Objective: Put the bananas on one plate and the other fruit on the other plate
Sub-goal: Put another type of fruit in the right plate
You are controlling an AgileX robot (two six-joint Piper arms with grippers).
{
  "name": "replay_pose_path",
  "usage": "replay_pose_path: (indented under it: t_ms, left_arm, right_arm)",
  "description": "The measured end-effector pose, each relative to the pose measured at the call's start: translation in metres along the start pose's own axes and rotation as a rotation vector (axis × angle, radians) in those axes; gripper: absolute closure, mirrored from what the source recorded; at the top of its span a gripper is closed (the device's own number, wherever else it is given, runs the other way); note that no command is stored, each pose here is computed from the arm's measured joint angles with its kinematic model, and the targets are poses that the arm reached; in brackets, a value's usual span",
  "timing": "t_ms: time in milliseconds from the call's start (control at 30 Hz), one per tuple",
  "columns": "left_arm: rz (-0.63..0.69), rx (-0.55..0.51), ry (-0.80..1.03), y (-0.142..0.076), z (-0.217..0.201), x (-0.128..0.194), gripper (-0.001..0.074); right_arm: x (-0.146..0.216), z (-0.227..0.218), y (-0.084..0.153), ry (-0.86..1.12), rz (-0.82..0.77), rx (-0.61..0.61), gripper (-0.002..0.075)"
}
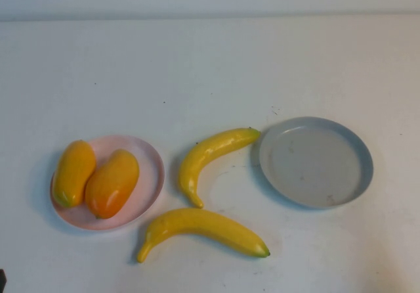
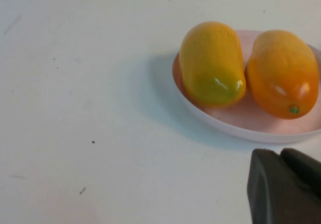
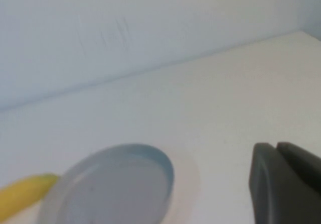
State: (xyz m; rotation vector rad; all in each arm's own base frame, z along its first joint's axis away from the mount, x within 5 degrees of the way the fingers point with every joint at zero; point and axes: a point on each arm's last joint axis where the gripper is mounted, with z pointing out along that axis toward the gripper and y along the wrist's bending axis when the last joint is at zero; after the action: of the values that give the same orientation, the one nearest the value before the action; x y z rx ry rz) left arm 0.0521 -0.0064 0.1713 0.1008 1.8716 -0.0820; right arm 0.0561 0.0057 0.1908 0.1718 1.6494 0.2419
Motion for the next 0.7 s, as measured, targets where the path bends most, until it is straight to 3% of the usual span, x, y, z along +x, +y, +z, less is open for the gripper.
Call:
replay_pose_path:
  t_ms: [367,567,700]
  left_arm:
    - [0.000,0.000,0.000,0.000,0.000,0.000,0.0735]
    - [0.000,0.000,0.000,0.000,0.000,0.000,0.0735]
    - [0.000,0.000,0.000,0.000,0.000,0.000,0.0735]
  right_arm:
    - [-0.014,-0.002,0.005,-0.080,0.332,-0.052,0.0743]
    - [-0.056,-0.005,0.033,0.095,0.320,-0.176,0.0743]
    - [-0.084,0.010,0.049,0.312,0.204,-0.212,0.0743]
